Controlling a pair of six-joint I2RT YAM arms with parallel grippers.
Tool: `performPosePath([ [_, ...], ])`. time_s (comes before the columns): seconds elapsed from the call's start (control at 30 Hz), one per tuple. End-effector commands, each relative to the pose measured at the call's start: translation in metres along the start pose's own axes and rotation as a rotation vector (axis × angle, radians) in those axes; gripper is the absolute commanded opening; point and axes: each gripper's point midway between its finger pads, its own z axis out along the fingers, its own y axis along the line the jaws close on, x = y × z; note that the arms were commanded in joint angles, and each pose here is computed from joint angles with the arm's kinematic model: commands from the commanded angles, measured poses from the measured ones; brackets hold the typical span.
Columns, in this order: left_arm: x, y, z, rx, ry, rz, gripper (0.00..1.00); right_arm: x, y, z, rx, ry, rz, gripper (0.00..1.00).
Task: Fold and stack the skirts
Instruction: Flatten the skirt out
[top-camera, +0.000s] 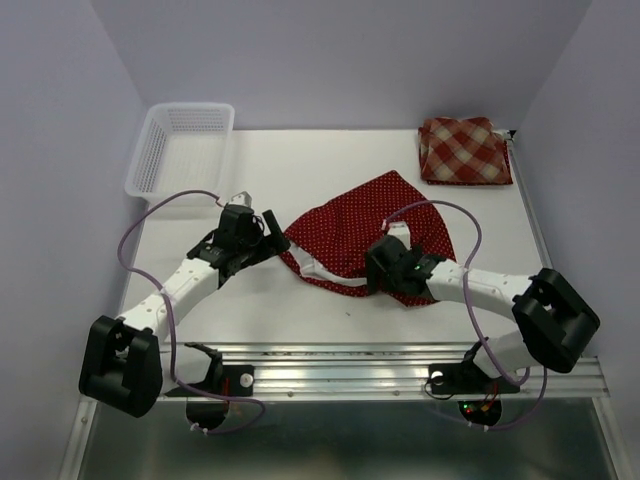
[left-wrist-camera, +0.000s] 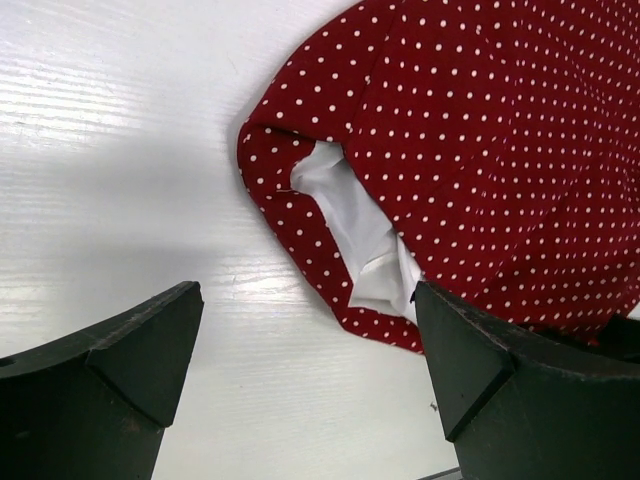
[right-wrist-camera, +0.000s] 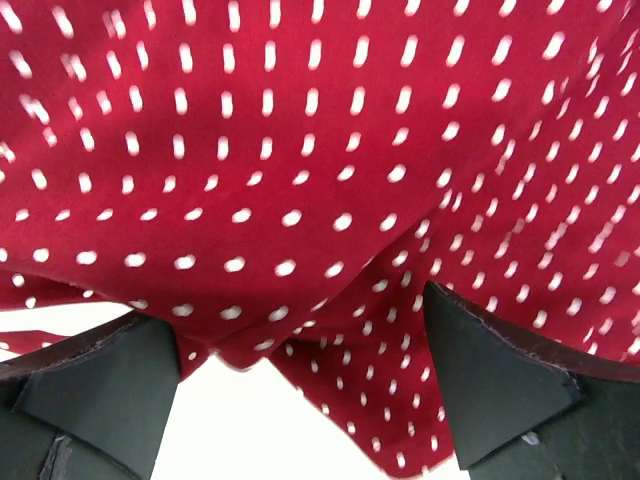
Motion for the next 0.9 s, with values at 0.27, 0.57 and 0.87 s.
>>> performPosePath([
  [0.27, -0.005, -0.025, 0.011, 0.038, 0.053, 0.041, 0.99, -0.160, -0.040, -0.018, -0.077, -0.334, -0.166, 1.00],
  [0.57, -0.013, -0.028, 0.056, -0.028, 0.118, 0.194, 0.98, -0.092, -0.015, -0.056, -0.322, -0.124, 0.112, 1.00],
  [0.87, -0.015, -0.041, 0.084, 0.000, 0.148, 0.231, 0.79, -0.079, -0.014, -0.075, -0.385, -0.123, 0.184, 1.00],
])
